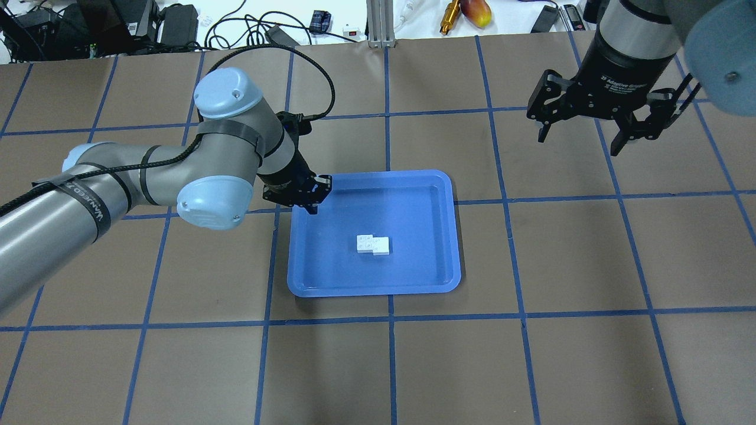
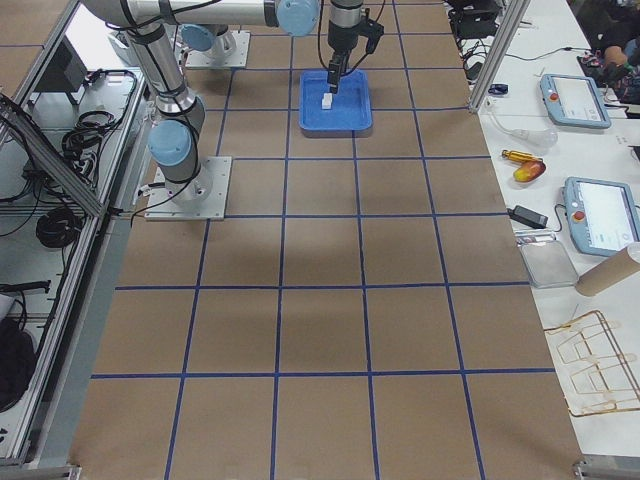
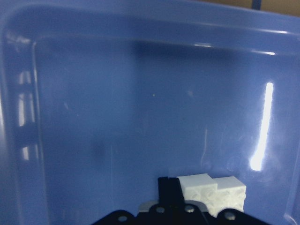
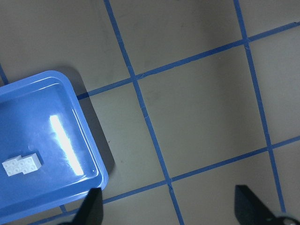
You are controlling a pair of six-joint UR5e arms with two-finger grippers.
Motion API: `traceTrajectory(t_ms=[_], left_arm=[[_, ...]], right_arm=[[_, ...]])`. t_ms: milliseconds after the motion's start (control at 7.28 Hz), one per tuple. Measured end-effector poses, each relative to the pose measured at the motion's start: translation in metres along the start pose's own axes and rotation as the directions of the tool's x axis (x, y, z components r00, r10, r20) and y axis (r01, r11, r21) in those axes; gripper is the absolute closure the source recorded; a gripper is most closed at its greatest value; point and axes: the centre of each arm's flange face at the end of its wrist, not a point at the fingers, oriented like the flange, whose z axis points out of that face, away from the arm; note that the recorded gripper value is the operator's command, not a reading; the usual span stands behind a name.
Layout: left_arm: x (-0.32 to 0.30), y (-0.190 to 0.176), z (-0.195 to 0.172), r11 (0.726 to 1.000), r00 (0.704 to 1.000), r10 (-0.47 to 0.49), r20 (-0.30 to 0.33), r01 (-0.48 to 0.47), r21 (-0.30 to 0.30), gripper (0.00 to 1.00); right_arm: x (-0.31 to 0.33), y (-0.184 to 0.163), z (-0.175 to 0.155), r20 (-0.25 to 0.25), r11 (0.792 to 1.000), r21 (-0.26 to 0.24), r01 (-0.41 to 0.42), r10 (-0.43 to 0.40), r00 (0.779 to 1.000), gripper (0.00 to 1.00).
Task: Assemble white blocks and place on blue tray
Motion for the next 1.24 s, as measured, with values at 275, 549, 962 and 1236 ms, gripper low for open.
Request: traceTrajectory(t_ms=[275, 549, 962, 1236], left_arm=[[-0.003, 0.003, -0.056, 0.998, 0.994, 0.057, 0.091, -0.055, -0.026, 0.66], [-0.007, 0.023, -0.102, 0.995, 0.983, 0.101, 0.152, -0.1, -0.015, 0.0], [-0.02, 0.053, -0.177, 0.987, 0.981, 0.081, 0.176, -0.103, 0.12, 0.0], [-0.041, 0.049, -0.216, 0.982, 0.985, 0.032, 0.171, -0.063, 0.177, 0.0]], right_arm=[[-0.002, 0.001, -0.001, -0.001, 0.998, 0.001, 0.063, -0.063, 0.998, 0.0], [-0.003, 0.002, -0.001, 0.005, 0.993, 0.001, 0.118, -0.118, 0.993, 0.0], [-0.004, 0.003, -0.003, 0.012, 0.991, 0.003, 0.135, -0.135, 0.991, 0.0], [-0.004, 0.003, -0.004, 0.016, 0.991, 0.005, 0.135, -0.135, 0.991, 0.0]])
